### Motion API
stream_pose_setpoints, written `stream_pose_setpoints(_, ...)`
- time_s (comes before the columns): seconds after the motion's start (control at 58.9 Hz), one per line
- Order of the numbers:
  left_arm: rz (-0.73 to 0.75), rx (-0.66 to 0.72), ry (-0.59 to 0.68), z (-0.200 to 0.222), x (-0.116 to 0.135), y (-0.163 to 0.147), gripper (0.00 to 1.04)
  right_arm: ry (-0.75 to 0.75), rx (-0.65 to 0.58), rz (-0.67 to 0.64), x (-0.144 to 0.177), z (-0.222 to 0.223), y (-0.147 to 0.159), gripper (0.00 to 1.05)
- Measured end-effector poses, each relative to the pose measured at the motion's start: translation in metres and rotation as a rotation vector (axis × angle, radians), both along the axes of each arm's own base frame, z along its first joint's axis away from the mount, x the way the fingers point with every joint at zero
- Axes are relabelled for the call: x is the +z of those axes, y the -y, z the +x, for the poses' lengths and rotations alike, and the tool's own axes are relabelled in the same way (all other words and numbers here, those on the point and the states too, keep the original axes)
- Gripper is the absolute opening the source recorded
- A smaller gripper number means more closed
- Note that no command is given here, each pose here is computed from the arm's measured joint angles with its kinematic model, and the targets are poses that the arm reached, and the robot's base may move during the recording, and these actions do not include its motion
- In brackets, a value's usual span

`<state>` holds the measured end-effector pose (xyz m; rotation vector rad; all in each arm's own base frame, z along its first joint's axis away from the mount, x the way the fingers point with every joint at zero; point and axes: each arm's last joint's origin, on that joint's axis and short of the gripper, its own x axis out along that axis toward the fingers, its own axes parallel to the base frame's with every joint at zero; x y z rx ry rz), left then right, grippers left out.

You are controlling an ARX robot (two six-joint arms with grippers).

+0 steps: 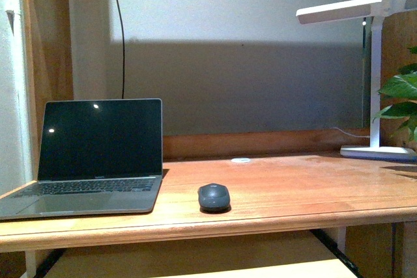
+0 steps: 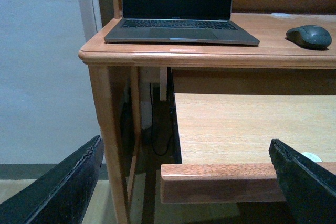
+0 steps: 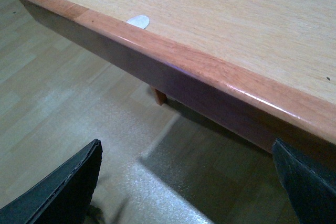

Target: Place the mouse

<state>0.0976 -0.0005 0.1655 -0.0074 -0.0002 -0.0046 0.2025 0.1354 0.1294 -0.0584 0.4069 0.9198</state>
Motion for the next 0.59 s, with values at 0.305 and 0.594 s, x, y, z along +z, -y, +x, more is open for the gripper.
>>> stream_pose_setpoints(0.305,0.000,0.000,0.000,0.000,0.000,0.000,0.97,-0.013,-0.053,-0.006,-0.008,0.020,-0.021,0.97)
stream_pose_setpoints(0.594,0.000,0.000,0.000,0.000,0.000,0.000,0.97,0.004,-0.156,-0.001,-0.007,0.052,-0.044,0.97)
